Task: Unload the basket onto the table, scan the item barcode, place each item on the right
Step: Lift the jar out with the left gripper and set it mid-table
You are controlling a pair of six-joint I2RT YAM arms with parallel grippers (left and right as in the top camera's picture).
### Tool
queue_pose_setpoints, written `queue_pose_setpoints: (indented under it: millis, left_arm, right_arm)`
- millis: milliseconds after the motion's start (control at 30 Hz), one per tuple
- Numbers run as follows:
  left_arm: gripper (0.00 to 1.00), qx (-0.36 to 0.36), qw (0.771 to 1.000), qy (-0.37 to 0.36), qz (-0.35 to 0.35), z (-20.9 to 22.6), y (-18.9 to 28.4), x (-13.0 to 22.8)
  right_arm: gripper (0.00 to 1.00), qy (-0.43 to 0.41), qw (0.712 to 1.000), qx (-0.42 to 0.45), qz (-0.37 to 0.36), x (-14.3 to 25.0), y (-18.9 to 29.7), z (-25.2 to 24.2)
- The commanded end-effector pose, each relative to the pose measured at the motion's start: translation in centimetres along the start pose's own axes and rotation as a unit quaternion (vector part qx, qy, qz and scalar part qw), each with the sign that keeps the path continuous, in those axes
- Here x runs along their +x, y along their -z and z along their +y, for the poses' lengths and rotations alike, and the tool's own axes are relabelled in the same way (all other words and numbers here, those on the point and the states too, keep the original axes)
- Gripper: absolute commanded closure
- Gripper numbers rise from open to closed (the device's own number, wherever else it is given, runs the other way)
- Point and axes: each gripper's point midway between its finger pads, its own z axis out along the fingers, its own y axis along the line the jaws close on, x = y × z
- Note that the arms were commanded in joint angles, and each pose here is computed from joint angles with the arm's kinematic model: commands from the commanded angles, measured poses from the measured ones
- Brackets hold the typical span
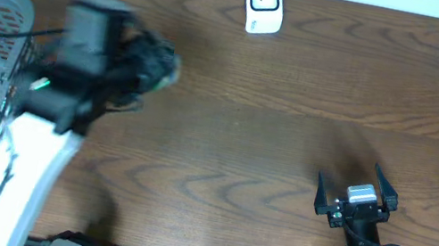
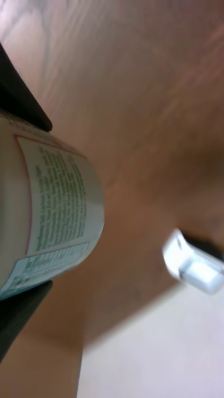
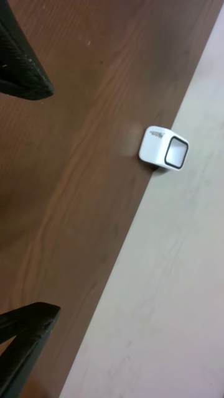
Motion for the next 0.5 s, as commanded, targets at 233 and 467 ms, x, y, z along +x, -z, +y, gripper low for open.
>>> queue_pose_setpoints:
  millis: [233,467]
  left_arm:
    - [0.36,-0.201,0.979,-0.012,0.040,3.3,-13.4,6.0]
    - [0.37,-0.289,0.953,0.044,0.076,6.7,-18.5,10.8]
  right_arm:
    - [0.01,-0.007,1.000,-0.006,0.001,0.1,0.0,0.3]
    - [0.01,-0.007,1.000,-0.006,0.001,0.1,0.0,0.3]
